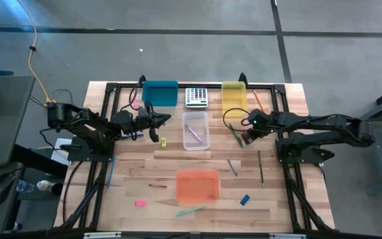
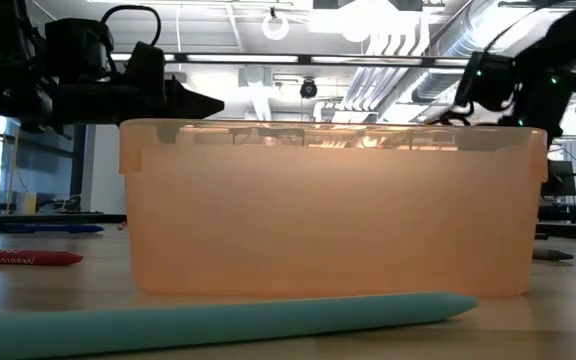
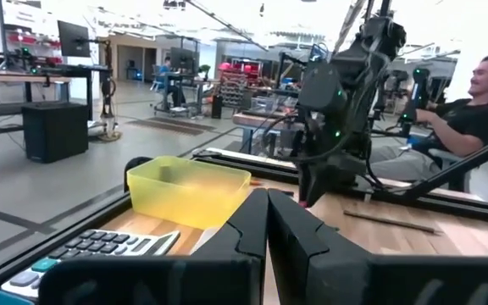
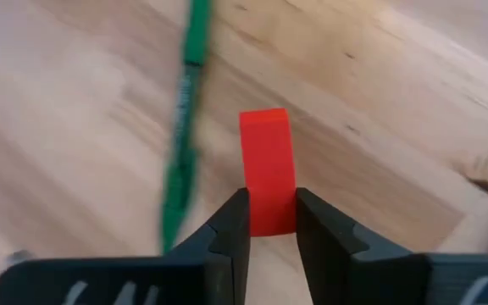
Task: Sort crayons/erasers/pens/pencils in bins
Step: Put the red eraser into the yellow bin
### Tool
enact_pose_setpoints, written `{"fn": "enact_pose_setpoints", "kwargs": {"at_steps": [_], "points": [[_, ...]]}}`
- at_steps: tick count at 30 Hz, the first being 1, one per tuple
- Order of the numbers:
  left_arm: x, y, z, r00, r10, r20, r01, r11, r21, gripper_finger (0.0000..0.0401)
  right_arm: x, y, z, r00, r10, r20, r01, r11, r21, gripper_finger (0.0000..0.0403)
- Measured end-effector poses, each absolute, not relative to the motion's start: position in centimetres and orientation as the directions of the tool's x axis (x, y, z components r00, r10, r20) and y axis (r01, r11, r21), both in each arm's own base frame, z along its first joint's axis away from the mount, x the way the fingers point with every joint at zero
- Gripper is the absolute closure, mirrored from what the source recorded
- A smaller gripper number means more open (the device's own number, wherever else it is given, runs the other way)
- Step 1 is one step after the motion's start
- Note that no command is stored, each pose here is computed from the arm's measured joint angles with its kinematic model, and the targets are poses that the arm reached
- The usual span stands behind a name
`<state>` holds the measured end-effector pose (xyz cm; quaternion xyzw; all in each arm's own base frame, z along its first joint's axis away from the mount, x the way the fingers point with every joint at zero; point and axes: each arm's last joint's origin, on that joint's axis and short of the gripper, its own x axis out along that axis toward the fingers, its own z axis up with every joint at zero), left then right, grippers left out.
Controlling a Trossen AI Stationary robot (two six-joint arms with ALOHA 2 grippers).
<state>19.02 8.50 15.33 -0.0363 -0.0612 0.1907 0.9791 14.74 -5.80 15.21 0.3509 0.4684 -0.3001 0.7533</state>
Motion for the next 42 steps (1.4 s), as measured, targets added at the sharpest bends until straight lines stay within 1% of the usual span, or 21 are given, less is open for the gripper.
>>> {"fn": "enact_pose_setpoints", "kwargs": {"at_steps": [3,6,7,9,12,15,18,20,25,29,33,37,42], "points": [[19.0,8.5,15.3,0.919,0.381,0.104,-0.373,0.924,-0.087,0.0401,15.8,-5.9,17.3,0.428,-0.118,-0.896,0.744,0.610,0.274,0.0331],[19.0,8.5,15.3,0.918,0.382,0.103,-0.374,0.923,-0.087,0.0401,17.1,-6.2,20.0,0.497,-0.152,-0.855,0.692,0.664,0.284,0.0331],[19.0,8.5,15.3,0.918,0.383,0.103,-0.375,0.923,-0.087,0.0401,17.5,-6.3,21.0,0.518,-0.176,-0.837,0.679,0.679,0.278,0.0331],[19.0,8.5,15.3,0.918,0.383,0.102,-0.376,0.923,-0.087,0.0401,18.2,-6.8,22.9,0.545,-0.254,-0.799,0.690,0.678,0.255,0.0331],[19.0,8.5,15.3,0.918,0.383,0.102,-0.376,0.923,-0.081,0.0401,19.0,-8.3,25.3,0.542,-0.376,-0.752,0.716,0.674,0.179,0.0331],[19.0,8.5,15.2,0.917,0.388,0.097,-0.384,0.922,-0.052,0.0401,20.2,-10.4,26.4,0.536,-0.467,-0.703,0.718,0.690,0.090,0.0331],[19.0,8.6,15.1,0.913,0.398,0.084,-0.396,0.917,-0.047,0.0401,21.4,-13.1,25.7,0.513,-0.499,-0.699,0.716,0.698,0.027,0.0331],[19.0,8.6,15.1,0.913,0.400,0.082,-0.397,0.917,-0.047,0.0401,21.9,-15.1,24.7,0.474,-0.495,-0.729,0.721,0.693,-0.002,0.0331],[19.0,8.6,15.1,0.913,0.399,0.082,-0.399,0.917,-0.024,0.0401,23.0,-20.6,21.8,0.350,-0.478,-0.806,0.777,0.629,-0.035,0.0331],[19.0,8.6,15.1,0.913,0.399,0.082,-0.399,0.917,-0.022,0.0401,23.6,-23.4,19.1,0.259,-0.428,-0.866,0.797,0.601,-0.059,0.0331],[19.0,8.6,15.1,0.913,0.399,0.082,-0.399,0.917,-0.022,0.0401,23.9,-25.4,17.1,0.229,-0.381,-0.896,0.809,0.586,-0.042,0.0331],[19.0,8.6,15.1,0.914,0.398,0.081,-0.398,0.917,-0.022,0.0401,23.9,-26.3,15.7,0.190,-0.345,-0.919,0.817,0.575,-0.047,0.0331],[19.0,8.5,15.0,0.914,0.398,0.073,-0.398,0.917,-0.022,0.0401,23.8,-26.6,15.0,0.175,-0.331,-0.927,0.824,0.565,-0.046,0.0331]]}}
